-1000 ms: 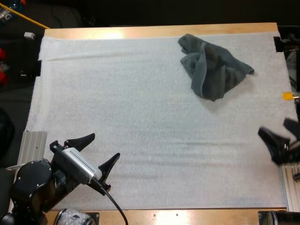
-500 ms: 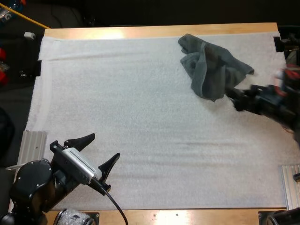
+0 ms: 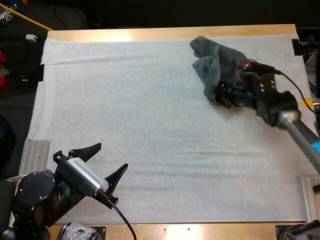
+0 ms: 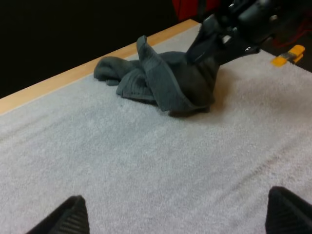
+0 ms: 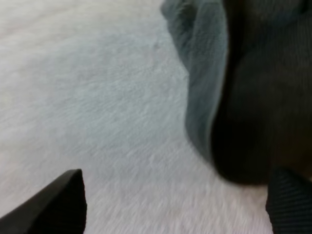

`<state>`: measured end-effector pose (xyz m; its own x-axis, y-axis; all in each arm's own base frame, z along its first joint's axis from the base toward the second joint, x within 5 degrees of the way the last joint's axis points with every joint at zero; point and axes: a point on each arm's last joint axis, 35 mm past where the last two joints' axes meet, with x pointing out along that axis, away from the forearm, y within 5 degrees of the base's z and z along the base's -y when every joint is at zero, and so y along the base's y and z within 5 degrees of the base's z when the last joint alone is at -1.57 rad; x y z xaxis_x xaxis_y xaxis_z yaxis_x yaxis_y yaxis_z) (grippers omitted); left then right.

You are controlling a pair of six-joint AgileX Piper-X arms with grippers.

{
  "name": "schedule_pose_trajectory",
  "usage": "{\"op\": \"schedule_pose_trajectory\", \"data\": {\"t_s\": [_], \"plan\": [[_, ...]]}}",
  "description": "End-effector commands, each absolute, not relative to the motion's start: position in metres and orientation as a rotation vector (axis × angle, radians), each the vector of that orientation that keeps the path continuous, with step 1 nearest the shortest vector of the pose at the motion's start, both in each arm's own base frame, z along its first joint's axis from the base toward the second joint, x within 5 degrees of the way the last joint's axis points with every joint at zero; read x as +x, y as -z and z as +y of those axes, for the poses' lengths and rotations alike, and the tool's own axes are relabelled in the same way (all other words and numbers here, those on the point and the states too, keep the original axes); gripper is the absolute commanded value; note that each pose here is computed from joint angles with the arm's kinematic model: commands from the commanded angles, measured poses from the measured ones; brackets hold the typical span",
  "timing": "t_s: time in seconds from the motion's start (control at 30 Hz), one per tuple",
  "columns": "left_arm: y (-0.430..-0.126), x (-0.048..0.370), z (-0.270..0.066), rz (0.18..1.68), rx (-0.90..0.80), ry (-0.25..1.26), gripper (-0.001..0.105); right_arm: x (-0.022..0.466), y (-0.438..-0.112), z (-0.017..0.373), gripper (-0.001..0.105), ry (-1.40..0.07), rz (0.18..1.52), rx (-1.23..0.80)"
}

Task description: Pick towel from pile, fold and stack

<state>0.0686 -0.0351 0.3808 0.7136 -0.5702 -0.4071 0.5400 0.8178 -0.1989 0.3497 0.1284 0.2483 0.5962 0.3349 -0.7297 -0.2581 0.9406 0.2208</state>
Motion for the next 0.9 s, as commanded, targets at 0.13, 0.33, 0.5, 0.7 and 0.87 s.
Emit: {"op": "schedule_pose_trajectory", "data": {"t_s": [0.13, 0.33, 0.5, 0.7, 0.87], "plan": [[-0.384, 0.067, -0.035, 0.47, -0.093, 0.623, 0.071, 0.381, -0.23, 0.139, 0.068, -0.303, 0.887, 0.105], [-0.384, 0.067, -0.036, 0.483, -0.131, 0.626, 0.071, 0.413, -0.202, 0.151, 0.054, -0.285, 0.932, 0.126], [-0.384, 0.067, -0.036, 0.492, -0.154, 0.647, 0.071, 0.43, -0.178, 0.157, 0.054, -0.259, 0.979, 0.152], [-0.384, 0.067, -0.036, 0.492, -0.154, 0.647, 0.071, 0.435, -0.169, 0.159, 0.024, -0.247, 0.996, 0.172], [-0.384, 0.067, -0.036, 0.492, -0.154, 0.647, 0.071, 0.435, -0.17, 0.159, 0.0, -0.252, 0.992, 0.165]]}}
